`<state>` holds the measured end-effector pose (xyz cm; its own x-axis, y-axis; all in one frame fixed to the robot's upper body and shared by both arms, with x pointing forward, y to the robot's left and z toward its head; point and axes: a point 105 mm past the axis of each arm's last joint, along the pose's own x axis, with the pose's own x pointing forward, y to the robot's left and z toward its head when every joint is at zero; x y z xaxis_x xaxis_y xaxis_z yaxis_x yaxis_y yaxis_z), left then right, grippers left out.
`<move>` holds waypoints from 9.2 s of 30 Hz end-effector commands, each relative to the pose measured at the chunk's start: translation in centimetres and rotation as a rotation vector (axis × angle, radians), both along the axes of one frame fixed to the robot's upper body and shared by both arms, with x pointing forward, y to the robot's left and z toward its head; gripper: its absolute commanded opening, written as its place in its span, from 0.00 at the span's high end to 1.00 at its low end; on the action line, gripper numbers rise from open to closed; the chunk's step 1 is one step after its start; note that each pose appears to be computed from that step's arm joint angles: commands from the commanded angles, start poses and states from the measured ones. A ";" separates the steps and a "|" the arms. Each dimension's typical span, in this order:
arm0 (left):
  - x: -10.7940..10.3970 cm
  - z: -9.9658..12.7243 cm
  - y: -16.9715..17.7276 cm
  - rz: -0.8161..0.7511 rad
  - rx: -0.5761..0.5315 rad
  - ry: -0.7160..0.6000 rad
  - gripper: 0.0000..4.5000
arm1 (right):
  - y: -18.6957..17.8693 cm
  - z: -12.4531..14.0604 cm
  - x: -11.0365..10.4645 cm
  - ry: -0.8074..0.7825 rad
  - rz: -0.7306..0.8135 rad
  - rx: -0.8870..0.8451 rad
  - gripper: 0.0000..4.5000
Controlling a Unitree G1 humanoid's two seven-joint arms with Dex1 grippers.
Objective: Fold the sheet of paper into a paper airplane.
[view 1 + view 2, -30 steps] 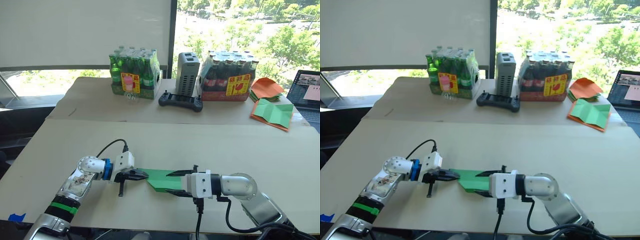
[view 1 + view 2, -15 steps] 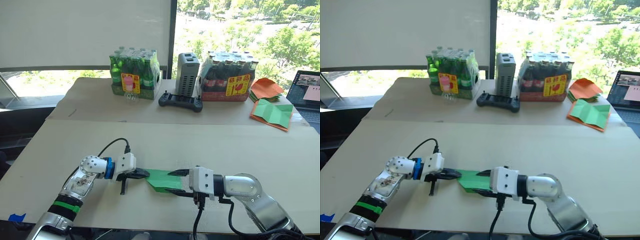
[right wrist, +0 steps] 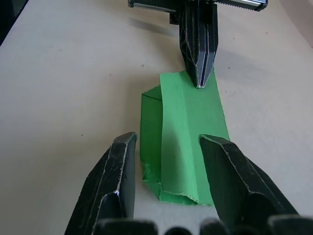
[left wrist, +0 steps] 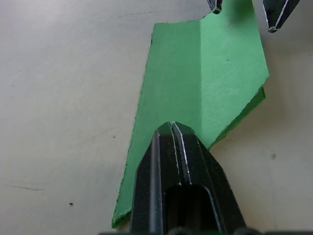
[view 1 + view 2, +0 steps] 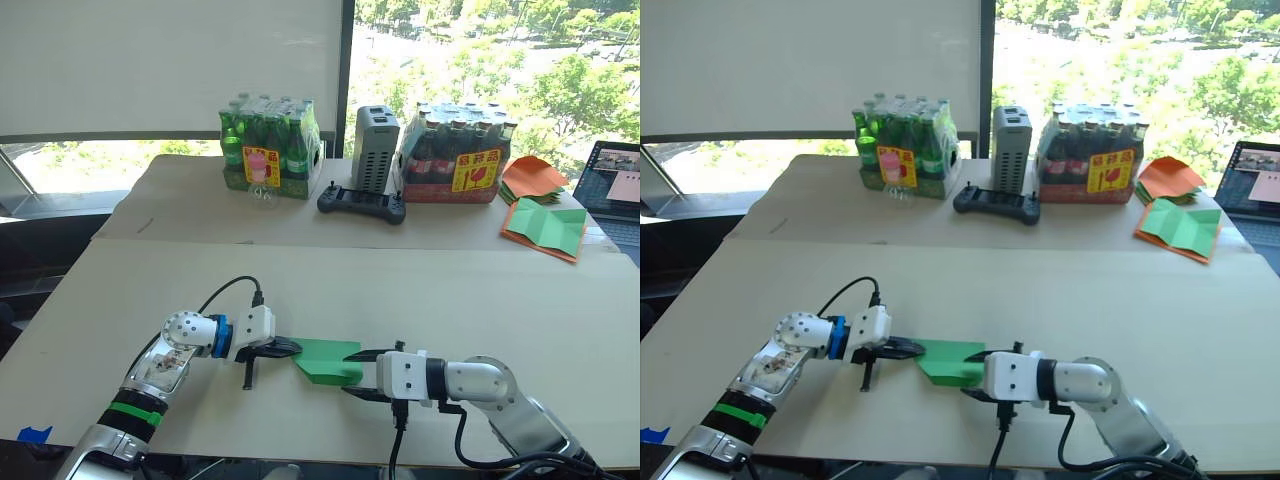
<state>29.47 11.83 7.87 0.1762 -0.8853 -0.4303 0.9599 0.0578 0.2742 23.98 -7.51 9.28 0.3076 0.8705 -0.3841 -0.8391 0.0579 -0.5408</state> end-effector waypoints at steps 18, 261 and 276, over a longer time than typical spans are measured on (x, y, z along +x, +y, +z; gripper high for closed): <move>-0.6 -0.4 0.2 -0.007 0.047 0.009 1.00 | 0.5 1.1 0.5 -0.013 0.036 0.013 1.00; -1.0 -2.6 3.3 0.010 0.283 0.094 1.00 | 0.5 -2.0 3.7 0.399 -0.278 -0.013 1.00; -1.0 -0.6 4.8 0.090 0.221 0.063 1.00 | 1.1 -1.5 3.7 0.380 -0.254 -0.002 1.00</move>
